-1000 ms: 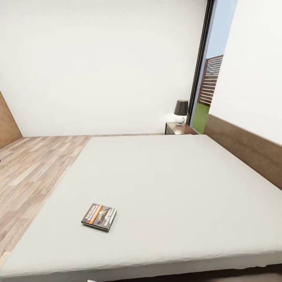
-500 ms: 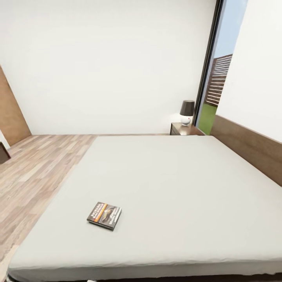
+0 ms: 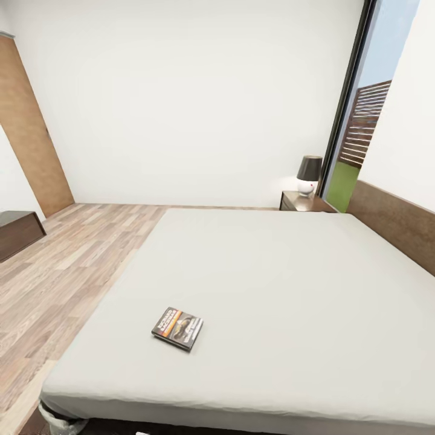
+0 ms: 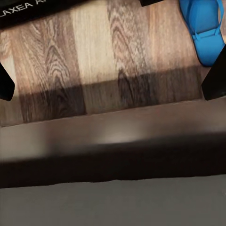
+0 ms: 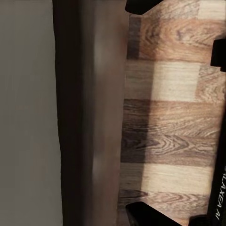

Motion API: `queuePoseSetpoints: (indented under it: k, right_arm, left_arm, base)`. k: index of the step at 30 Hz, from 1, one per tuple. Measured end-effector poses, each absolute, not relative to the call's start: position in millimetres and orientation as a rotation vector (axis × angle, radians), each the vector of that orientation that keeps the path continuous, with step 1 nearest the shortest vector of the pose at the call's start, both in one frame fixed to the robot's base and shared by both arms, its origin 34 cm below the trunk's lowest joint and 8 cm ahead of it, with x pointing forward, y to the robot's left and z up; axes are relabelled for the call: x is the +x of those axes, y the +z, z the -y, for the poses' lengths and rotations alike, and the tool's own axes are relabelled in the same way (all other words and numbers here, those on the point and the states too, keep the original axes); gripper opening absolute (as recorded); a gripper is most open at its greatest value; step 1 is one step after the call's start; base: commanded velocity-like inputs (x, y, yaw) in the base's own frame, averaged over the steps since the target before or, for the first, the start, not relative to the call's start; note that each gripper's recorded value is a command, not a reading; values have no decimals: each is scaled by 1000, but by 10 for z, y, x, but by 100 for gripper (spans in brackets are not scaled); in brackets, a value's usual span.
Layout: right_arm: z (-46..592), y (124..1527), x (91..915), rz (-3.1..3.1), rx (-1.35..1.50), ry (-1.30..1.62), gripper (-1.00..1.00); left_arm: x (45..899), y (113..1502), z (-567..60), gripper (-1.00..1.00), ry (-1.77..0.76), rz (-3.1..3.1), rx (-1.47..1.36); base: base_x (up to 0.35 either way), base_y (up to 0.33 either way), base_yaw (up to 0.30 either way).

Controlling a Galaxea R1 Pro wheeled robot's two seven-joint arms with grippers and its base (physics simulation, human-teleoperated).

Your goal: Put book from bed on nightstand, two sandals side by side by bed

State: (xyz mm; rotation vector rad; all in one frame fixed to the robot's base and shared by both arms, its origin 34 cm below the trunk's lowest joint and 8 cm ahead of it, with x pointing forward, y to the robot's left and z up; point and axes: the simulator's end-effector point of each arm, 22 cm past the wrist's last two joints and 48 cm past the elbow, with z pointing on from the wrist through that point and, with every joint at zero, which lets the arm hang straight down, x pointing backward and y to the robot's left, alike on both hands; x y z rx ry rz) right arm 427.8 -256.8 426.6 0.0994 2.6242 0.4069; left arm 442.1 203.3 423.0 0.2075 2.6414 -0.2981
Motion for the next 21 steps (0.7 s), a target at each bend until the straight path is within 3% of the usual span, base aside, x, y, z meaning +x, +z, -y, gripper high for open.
queuePoseSetpoints:
  k: [21]
  right_arm:
    - [2552, 4202, 4248, -2629, 105, 414, 100]
  left_arm:
    - [4414, 4175, -2025, 100, -302, -2641, 209]
  base:
    - [0, 0, 1]
